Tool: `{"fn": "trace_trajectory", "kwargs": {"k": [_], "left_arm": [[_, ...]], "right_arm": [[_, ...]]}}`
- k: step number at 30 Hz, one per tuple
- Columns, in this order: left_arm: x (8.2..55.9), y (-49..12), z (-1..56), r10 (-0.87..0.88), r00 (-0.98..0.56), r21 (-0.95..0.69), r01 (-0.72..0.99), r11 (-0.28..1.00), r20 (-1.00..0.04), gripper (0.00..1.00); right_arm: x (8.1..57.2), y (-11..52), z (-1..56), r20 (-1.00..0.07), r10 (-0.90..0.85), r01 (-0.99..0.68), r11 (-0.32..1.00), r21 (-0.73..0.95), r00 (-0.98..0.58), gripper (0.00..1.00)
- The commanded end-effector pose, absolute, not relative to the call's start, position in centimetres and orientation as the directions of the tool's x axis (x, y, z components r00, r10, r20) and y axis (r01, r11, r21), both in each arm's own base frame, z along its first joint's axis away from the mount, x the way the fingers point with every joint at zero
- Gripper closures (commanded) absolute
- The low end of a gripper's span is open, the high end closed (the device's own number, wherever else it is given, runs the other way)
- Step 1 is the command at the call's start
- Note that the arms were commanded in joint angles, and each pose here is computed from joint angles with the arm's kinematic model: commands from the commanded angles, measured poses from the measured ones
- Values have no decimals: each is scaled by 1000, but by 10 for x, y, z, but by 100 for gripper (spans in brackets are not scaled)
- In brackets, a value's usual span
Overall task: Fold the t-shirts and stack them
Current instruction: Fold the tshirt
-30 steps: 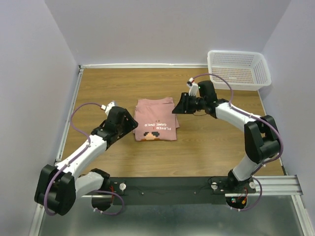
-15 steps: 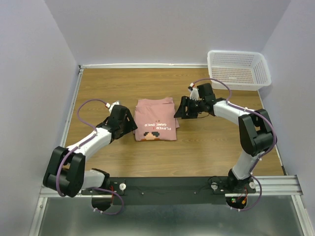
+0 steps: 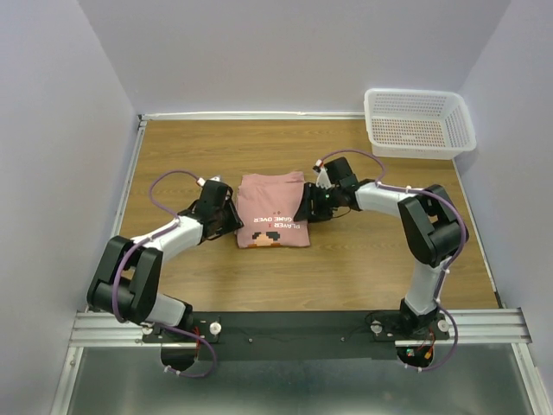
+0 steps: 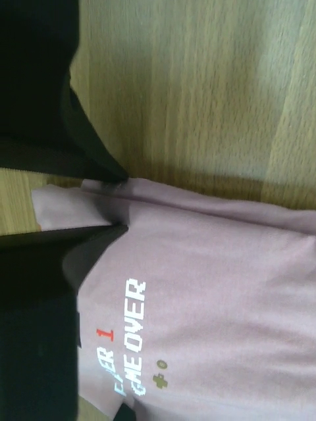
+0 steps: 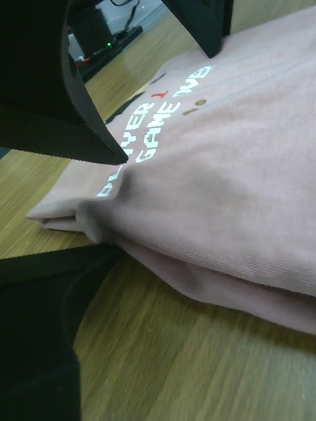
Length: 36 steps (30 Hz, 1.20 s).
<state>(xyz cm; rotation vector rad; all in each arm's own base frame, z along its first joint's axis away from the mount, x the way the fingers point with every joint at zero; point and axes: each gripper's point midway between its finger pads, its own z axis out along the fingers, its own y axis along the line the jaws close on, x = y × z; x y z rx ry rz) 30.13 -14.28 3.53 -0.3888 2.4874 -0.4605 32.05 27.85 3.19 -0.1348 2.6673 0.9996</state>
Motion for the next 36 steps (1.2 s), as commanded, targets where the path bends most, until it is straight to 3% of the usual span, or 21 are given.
{"fn": "trace_trajectory", "kwargs": {"k": [1, 5, 9, 14, 18, 20, 24, 29, 35, 36], "left_arm": [[293, -156, 38, -375, -810, -476, -137, 869, -451, 68], [281, -161, 36, -397, -815, -523, -139, 841, -421, 82], [270, -160, 27, -420, -820, -541, -165, 825, -389, 98], [254, -155, 10, -443, -832, -536, -219, 815, -333, 100], [251, -152, 14, -453, -824, -544, -221, 809, -339, 90], [252, -150, 21, -456, -813, -546, -213, 811, -361, 84], [257, -137, 34, -475, -778, -525, -224, 821, -412, 66], [269, -119, 61, -510, -716, -539, -220, 813, -477, 44], [293, -113, 98, -500, -669, -531, -182, 827, -550, 43], [299, -112, 103, -498, -660, -526, -179, 831, -563, 48]], "right_arm": [[307, 282, 8, -247, 3, -148, 794, 590, -969, 46], [302, 278, 3, -248, 11, -136, 812, 567, -969, 58], [299, 270, -6, -250, 11, -131, 830, 543, -968, 80], [291, 264, -12, -241, -2, -133, 838, 529, -970, 83], [291, 263, 1, -274, -1, -153, 832, 533, -962, 73], [295, 264, 11, -302, -5, -175, 824, 538, -953, 61], [306, 259, 22, -327, 27, -165, 823, 544, -945, 53], [324, 253, 43, -362, 51, -180, 797, 576, -931, 36], [348, 262, 77, -426, 53, -247, 748, 617, -903, 31], [358, 267, 88, -454, 53, -271, 738, 618, -889, 32]]}}
